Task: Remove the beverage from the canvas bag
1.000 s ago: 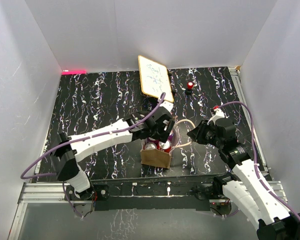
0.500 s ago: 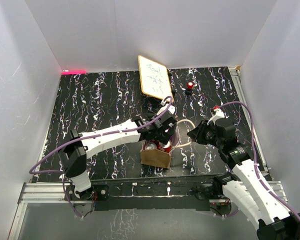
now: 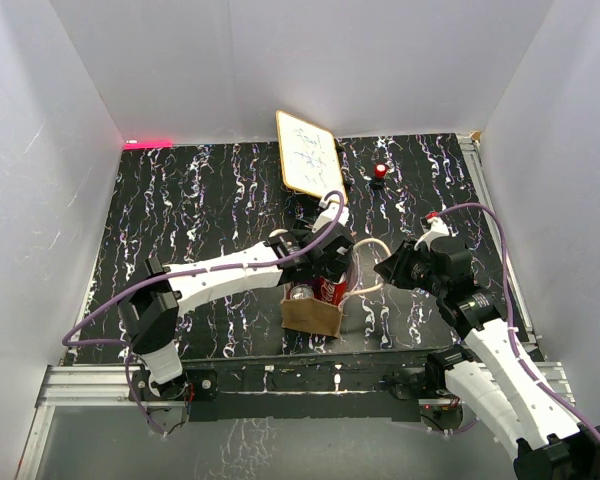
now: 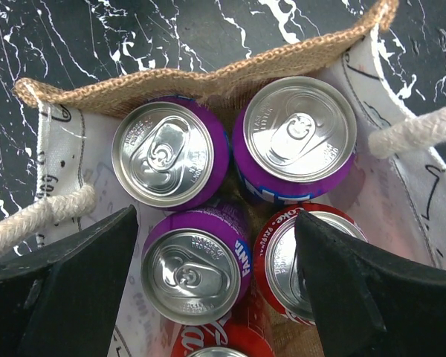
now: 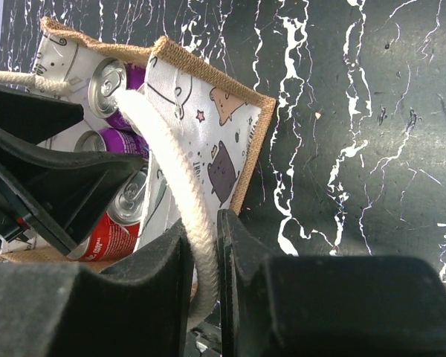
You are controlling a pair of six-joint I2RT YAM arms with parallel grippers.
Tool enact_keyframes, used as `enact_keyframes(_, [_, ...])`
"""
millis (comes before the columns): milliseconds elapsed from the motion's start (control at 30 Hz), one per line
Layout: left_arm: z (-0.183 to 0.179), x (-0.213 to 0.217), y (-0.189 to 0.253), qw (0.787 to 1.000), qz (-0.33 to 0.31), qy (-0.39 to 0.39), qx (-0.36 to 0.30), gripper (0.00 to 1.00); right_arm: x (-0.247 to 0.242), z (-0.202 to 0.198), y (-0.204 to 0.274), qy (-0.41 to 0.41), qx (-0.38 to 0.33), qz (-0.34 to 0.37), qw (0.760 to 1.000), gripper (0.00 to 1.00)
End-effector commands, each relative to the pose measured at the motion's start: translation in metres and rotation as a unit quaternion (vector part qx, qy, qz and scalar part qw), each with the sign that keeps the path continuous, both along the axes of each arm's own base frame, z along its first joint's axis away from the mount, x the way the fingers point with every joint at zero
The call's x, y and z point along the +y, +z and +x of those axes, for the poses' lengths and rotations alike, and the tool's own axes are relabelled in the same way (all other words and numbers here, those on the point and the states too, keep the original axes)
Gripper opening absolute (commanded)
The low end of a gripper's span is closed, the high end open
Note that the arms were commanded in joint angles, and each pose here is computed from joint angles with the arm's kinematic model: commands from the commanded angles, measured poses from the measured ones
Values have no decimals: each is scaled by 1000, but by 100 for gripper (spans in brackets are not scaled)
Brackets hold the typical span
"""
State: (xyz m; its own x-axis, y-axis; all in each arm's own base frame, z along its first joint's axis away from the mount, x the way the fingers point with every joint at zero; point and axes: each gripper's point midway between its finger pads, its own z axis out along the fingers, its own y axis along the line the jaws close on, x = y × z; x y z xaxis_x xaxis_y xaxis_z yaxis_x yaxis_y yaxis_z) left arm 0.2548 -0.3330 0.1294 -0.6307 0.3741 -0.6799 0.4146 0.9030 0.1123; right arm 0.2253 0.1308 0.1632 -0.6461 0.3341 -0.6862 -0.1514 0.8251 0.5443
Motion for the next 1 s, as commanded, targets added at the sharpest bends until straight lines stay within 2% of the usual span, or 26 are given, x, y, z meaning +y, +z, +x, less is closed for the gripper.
enact_keyframes(0, [-28,56,-59,989,133,-1,70,85,1,8,9,2,-33,1,999,20])
enact_keyframes(133, [-31,50,-43,993,93,-9,66,85,1,8,10,3,-33,3,999,20])
enact_keyframes(333, [-24,31,18,999,7,-23,23,85,1,8,9,2,-34,3,999,20])
enact_keyframes(433, [-23,27,38,999,-14,-30,10,85,2,9,7,4,-29,2,1000,20])
enact_keyframes(533, [-23,27,45,999,-17,-33,8,85,2,8,6,5,-26,2,1000,20])
enact_keyframes(700, [-29,28,32,999,-13,-44,24,85,2,8,7,5,-28,2,1000,20])
enact_keyframes(967, [-31,32,7,997,33,-40,52,82,2,8,6,6,-27,2,1000,20])
